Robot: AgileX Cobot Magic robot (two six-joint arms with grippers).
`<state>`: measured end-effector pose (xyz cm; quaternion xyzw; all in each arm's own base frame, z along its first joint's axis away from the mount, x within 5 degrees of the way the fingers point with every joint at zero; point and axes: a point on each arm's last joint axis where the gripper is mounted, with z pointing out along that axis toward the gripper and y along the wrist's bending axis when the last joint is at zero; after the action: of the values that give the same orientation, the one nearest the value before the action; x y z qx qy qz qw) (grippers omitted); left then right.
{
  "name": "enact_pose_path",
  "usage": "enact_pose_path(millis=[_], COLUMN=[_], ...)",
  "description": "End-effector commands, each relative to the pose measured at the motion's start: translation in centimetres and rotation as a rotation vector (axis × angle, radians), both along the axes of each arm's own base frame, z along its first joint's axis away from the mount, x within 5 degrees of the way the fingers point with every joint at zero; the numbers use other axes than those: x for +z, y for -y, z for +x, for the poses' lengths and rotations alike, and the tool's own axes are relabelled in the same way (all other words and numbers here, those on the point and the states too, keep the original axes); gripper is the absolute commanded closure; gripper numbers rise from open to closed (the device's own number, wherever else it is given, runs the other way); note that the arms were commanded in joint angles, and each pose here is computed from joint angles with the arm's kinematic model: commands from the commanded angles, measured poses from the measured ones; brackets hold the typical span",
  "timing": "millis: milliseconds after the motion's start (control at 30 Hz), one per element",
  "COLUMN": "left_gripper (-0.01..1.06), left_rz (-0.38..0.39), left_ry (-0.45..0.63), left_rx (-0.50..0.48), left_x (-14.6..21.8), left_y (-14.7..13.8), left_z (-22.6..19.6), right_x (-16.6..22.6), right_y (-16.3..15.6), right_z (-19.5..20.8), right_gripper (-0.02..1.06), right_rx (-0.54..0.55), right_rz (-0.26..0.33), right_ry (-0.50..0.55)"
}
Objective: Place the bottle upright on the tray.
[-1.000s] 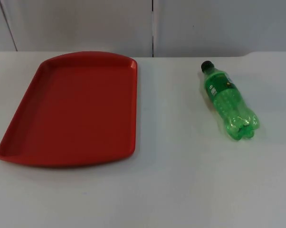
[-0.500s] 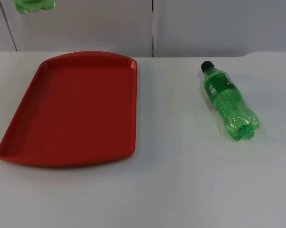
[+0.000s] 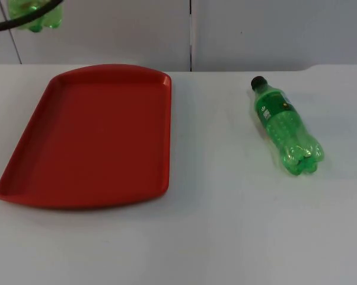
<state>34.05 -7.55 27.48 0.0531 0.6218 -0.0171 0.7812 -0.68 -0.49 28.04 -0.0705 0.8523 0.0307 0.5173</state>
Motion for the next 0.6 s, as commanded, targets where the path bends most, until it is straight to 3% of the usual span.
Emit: enact_pose_path(millis=[0, 300, 567], left_gripper=[1.05, 1.05, 1.05], left_rz=[-0.002, 0.043, 0.086], left_ry=[-0.005, 0.135, -0.020], left_rx=[-0.001, -0.050, -0.092], left_x=[-0.2, -3.0, -9.7], left_y=[0.0, 0.9, 1.9], left_z=[0.0, 1.2, 3.5], right_x=[0.0, 0.0, 0.0], right_y=[0.0, 0.0, 0.0], right_z=[0.0, 0.0, 0.0], right_gripper=[-0.01, -0.01, -0.01], right_rx=[-0.001, 0.000, 0.000], right_rz=[-0.002, -0.002, -0.002], right_ry=[0.008, 0.009, 0.009])
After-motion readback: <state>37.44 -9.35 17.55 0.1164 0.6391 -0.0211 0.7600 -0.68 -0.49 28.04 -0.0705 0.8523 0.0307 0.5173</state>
